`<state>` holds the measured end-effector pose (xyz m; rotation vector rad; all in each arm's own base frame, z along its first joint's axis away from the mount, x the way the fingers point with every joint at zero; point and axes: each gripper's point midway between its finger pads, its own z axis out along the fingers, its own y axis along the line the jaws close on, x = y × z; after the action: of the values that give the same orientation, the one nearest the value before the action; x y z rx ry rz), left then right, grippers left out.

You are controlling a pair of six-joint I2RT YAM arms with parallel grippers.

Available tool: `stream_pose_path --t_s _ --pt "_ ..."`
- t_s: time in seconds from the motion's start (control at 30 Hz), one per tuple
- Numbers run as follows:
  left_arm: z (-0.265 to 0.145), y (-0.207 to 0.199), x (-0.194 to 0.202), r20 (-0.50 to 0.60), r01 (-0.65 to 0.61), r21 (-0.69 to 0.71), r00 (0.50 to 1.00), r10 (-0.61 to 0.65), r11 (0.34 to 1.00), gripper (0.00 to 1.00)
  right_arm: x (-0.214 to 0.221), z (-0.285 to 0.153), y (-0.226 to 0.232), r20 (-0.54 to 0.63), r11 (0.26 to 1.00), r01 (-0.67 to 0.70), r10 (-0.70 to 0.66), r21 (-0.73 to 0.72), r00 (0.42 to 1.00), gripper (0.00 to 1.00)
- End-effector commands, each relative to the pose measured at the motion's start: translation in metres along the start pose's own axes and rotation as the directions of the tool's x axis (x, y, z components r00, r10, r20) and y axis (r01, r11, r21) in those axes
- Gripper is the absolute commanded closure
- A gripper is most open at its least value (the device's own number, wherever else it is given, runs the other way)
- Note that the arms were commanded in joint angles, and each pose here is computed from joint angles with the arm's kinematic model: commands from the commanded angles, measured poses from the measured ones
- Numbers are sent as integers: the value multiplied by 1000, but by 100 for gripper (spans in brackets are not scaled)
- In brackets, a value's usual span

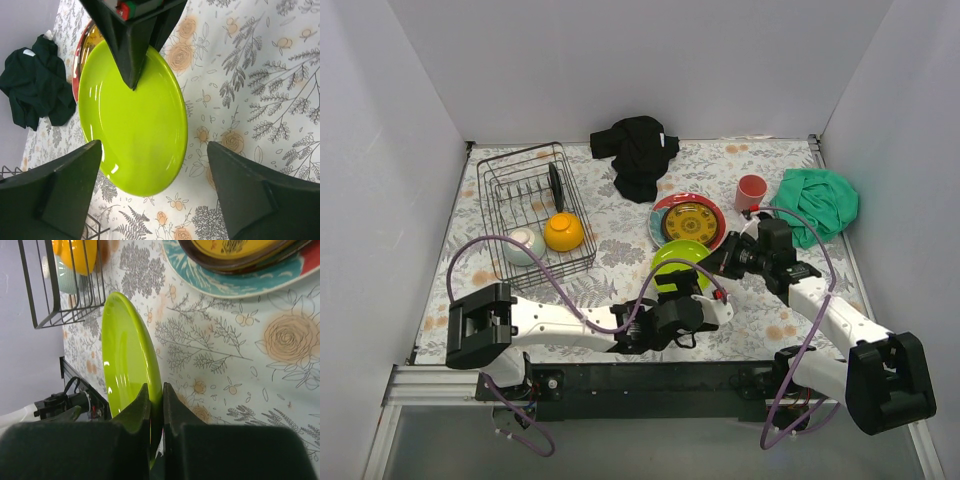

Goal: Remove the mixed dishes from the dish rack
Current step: Pick up the plate from the dish rack, then place the plate at the center of the board.

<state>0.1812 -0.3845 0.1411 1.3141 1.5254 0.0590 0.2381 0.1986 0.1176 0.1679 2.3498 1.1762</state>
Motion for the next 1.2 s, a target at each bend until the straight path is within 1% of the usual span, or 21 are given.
stream_pose_path --t_s 0.0,0.03,0.13,0.17,0.23,0.27,0.33,0.37,0.4,0.43,0.47,0.53,0.57,0.63,0.67,0.73,0.77,0.87,0.9,1.0,1.17 --pt "-16 30 -18 71 155 -28 986 -152 988 8 -49 -7 28 137 995 93 -88 -33 987 99" --pt "-21 34 -16 63 158 -25 986 -156 987 3 -53 -6 27 146 995 93 -88 -26 985 99" --pt "-25 41 -13 54 223 1 974 -222 975 2 -71 -7 27 196 995 101 -100 6 975 99" --pt "-28 53 -13 59 266 -3 962 -266 964 2 -76 -9 26 213 995 99 -100 17 972 99" --pt "-31 58 -10 47 342 35 938 -343 939 2 -91 -10 23 255 993 108 -118 54 960 99" --pt "-34 76 -6 54 392 11 919 -392 920 2 -97 -11 21 272 992 106 -121 69 955 99" --pt "-38 89 -2 58 484 10 873 -484 875 2 -109 -9 16 295 990 100 -126 101 947 99" --pt "-41 109 5 75 536 -26 843 -533 844 2 -115 -9 12 309 988 92 -125 121 943 99" --pt "-42 118 9 86 569 -40 821 -564 821 2 -118 -8 10 312 987 87 -125 132 942 99" --pt "-44 126 12 98 614 -46 788 -608 788 2 -122 -5 5 312 986 82 -124 145 942 99" --pt "-42 141 24 103 645 -84 764 -638 759 2 -127 -4 7 318 986 84 -128 147 940 99" --pt "-47 158 33 135 702 -105 711 -690 704 2 -134 2 0 317 982 75 -127 171 940 99" --pt "-46 174 45 145 726 -145 687 -712 672 2 -141 2 3 326 982 79 -132 172 936 99" --pt "-49 192 54 156 761 -181 648 -746 623 2 -145 10 -6 317 979 66 -127 195 940 99" --pt "-51 209 66 175 791 -222 608 -774 571 2 -148 11 -7 317 978 63 -124 198 940 99" --pt "-53 224 82 189 814 -265 570 -799 518 2 -156 17 -9 314 978 57 -119 202 942 99" --pt "-55 238 99 206 839 -303 520 -829 452 2 -160 18 -10 318 978 57 -120 202 940 99" --pt "-61 259 129 236 863 -369 446 -863 345 2 -168 27 -14 310 977 48 -113 209 944 99" --pt "-61 262 133 246 874 -370 418 -875 314 2 -174 29 -13 316 977 49 -114 208 942 99" --pt "-64 273 148 265 875 -404 391 -882 267 2 -176 41 -23 295 976 32 -96 216 951 99" --pt "-68 280 156 276 868 -431 389 -879 249 2 -178 57 -35 259 976 16 -73 215 963 98"
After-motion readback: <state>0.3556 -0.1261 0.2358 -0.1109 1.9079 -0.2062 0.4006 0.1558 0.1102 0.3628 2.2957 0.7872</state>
